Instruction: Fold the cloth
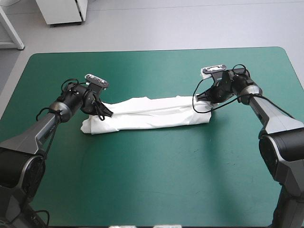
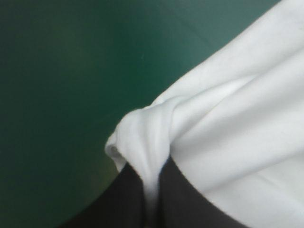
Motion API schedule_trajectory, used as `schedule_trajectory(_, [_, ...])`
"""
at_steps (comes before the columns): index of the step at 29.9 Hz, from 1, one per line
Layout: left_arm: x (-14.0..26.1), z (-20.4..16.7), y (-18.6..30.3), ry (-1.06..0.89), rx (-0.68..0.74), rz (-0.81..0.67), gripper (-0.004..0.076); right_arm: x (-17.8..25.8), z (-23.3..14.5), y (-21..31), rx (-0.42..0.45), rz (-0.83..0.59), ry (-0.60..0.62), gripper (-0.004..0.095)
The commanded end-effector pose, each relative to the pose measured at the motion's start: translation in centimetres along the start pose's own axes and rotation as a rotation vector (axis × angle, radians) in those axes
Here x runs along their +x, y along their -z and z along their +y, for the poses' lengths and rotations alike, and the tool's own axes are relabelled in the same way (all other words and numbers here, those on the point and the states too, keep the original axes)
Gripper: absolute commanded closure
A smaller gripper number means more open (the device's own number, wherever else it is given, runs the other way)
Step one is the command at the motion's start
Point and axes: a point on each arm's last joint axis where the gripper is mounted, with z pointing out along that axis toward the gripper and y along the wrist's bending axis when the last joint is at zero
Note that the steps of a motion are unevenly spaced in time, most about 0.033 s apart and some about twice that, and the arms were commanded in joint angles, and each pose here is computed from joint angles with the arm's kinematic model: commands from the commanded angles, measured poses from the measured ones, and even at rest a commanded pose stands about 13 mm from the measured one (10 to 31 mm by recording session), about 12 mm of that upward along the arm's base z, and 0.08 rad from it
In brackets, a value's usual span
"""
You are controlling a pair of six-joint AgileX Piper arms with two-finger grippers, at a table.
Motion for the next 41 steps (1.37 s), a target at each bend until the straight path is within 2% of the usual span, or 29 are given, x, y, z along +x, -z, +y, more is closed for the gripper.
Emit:
schedule_trajectory(1, [-1.5,0.7,2.3,0.003,-0.037,-0.125,0.0733,-1.5,0.0,2.4,-0.008,-0.107,0.04,0.0921])
schedule_trajectory(3, [-1.5,0.7,2.3,0.003,-0.038,-0.121,0.0732,-1.7,0.1,2.4,-0.023,-0.111,0.04,0.0913])
schedule_trajectory(6, [-1.6,0.9,2.8,0.008,-0.04,-0.09,0.0714,-2.4,0.2,3.5,-0.033,-0.116,0.073,0.0831])
schedule_trajectory(8, [-1.9,1.2,3.5,0.012,-0.048,-0.078,0.0664,-2.9,0.2,4.5,-0.035,-0.108,0.078,0.072])
schedule_trajectory(13, [-3.5,2.5,8.0,0.04,-0.082,-0.143,0.0437,-3.5,-0.1,8.8,-0.021,-0.166,0.083,0.0437])
schedule_trajectory(15, [-3.7,2.9,10.1,0.064,-0.094,-0.186,0.0384,-3.2,-0.5,10.7,-0.004,-0.179,0.081,0.0388])
schedule_trajectory(17, [-3.6,3.1,12.0,0.084,-0.095,-0.205,0.0369,-2.8,-0.9,13.0,0.017,-0.209,0.07,0.0383])
schedule_trajectory(20, [-3.0,2.7,14.4,0.146,-0.02,-0.226,0.0371,-1.5,-1.4,16.1,0.038,-0.245,0.059,0.0385])
schedule_trajectory(24, [-3.1,0.6,16.1,0.157,0.224,-0.281,0.0421,1.5,-2.5,19.6,0.099,-0.28,0.036,0.0385])
schedule_trajectory(26, [-3.4,-0.6,16.4,0.144,0.329,-0.305,0.0517,3.4,-2.8,21.0,0.144,-0.292,0.015,0.0385])
schedule_trajectory(29, [-4.0,-2.4,15.9,0.089,0.385,-0.311,0.0731,5.9,-3.4,22.2,0.206,-0.31,-0.028,0.0385])
schedule_trajectory(34, [-5.4,-5.1,13.3,0.045,0.425,-0.285,0.0733,8.3,-3.3,22.8,0.218,-0.32,-0.06,0.0385])
schedule_trajectory(41, [-6.7,-8.3,8.3,0.043,0.542,-0.198,0.0733,8.3,-3.1,22.8,0.198,-0.338,-0.081,0.0385])
